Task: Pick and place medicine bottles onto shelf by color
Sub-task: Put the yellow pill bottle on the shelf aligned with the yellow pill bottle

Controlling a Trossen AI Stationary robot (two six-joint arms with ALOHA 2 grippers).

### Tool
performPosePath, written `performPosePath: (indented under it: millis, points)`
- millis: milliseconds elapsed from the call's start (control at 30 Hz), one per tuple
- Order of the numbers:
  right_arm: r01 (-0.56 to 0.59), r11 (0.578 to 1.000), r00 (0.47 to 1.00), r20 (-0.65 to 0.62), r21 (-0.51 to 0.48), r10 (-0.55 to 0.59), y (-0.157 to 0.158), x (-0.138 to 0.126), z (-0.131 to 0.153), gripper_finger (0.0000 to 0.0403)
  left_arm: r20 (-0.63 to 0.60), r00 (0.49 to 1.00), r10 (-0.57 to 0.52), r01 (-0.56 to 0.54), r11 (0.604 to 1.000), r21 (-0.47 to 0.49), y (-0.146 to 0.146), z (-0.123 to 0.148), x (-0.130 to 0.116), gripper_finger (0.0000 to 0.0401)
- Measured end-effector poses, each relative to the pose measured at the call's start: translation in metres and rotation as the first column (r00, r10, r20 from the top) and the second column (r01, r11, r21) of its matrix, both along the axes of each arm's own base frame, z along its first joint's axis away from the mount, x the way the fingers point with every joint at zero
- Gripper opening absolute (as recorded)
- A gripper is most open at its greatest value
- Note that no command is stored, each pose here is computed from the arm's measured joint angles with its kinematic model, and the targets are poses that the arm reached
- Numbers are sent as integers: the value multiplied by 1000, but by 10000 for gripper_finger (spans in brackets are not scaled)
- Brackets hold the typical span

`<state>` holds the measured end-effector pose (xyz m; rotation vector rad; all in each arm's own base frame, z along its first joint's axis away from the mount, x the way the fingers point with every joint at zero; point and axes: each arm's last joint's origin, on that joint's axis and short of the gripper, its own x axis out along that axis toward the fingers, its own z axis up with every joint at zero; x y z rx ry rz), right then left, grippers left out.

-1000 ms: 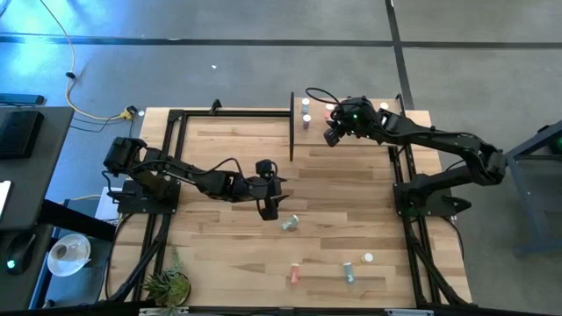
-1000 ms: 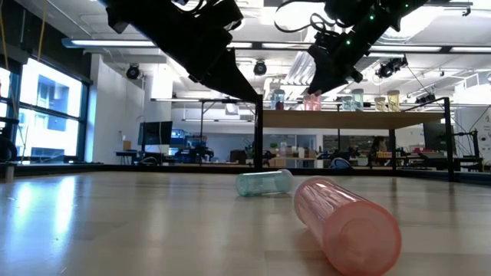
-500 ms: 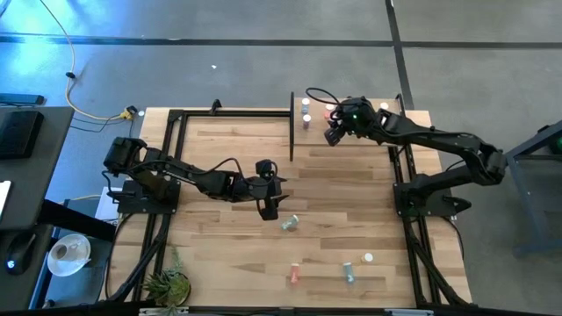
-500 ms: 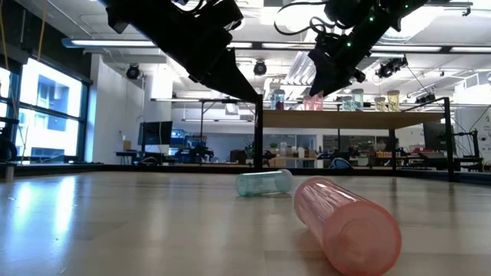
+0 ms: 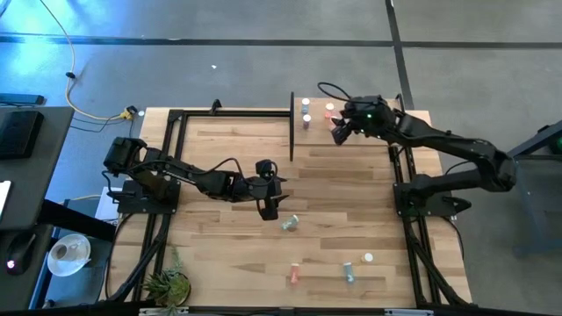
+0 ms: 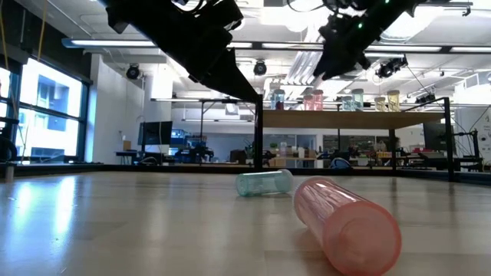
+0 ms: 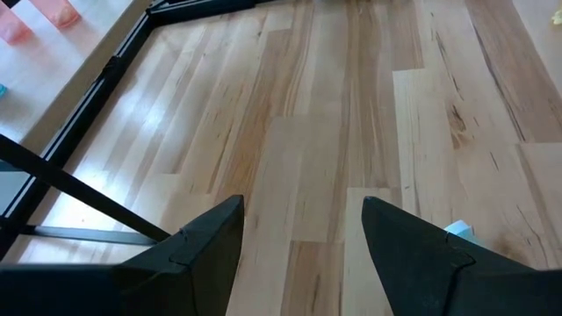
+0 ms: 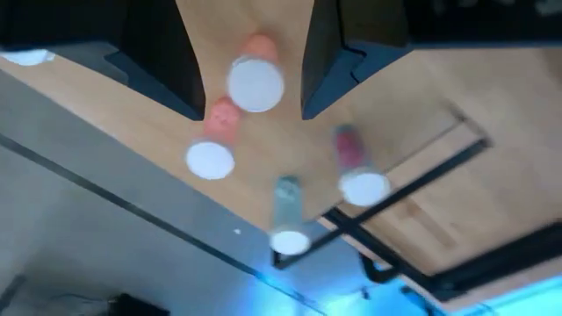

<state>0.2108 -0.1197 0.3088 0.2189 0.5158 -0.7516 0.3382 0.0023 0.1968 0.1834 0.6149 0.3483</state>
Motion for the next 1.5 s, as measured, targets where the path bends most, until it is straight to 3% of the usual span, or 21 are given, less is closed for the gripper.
performPosePath:
  millis: [167, 333, 700, 800, 933, 1033, 1500]
  points:
    - [-140, 988, 990, 33, 65, 138, 21, -3, 6, 181, 0, 1000, -13, 13, 1000, -10, -1, 0, 0, 221]
    - [-246, 957, 967, -20, 153, 252, 47, -2, 0, 181, 9, 1000, -25, 25, 999, -45, -1, 0, 0, 221]
    - [-456, 856, 860, -127, 245, 494, 111, 2, -11, 181, 16, 1000, -22, 23, 997, -73, -2, 0, 0, 221]
    - [-458, 845, 845, -161, 277, 510, 126, 0, -15, 181, 6, 1000, -21, 22, 997, -74, -2, -1, 0, 221]
    - [-387, 869, 854, -237, 309, 464, 144, -9, -22, 181, -5, 1000, -20, 20, 997, -75, -2, -2, -1, 221]
    - [-362, 863, 842, -274, 352, 465, 158, -16, -26, 181, -9, 1000, -16, 15, 997, -81, -2, -3, -1, 221]
    - [-332, 759, 751, -330, 560, 572, 207, -48, -33, 181, 9, 1000, 18, -16, 992, -127, -2, -3, -1, 220]
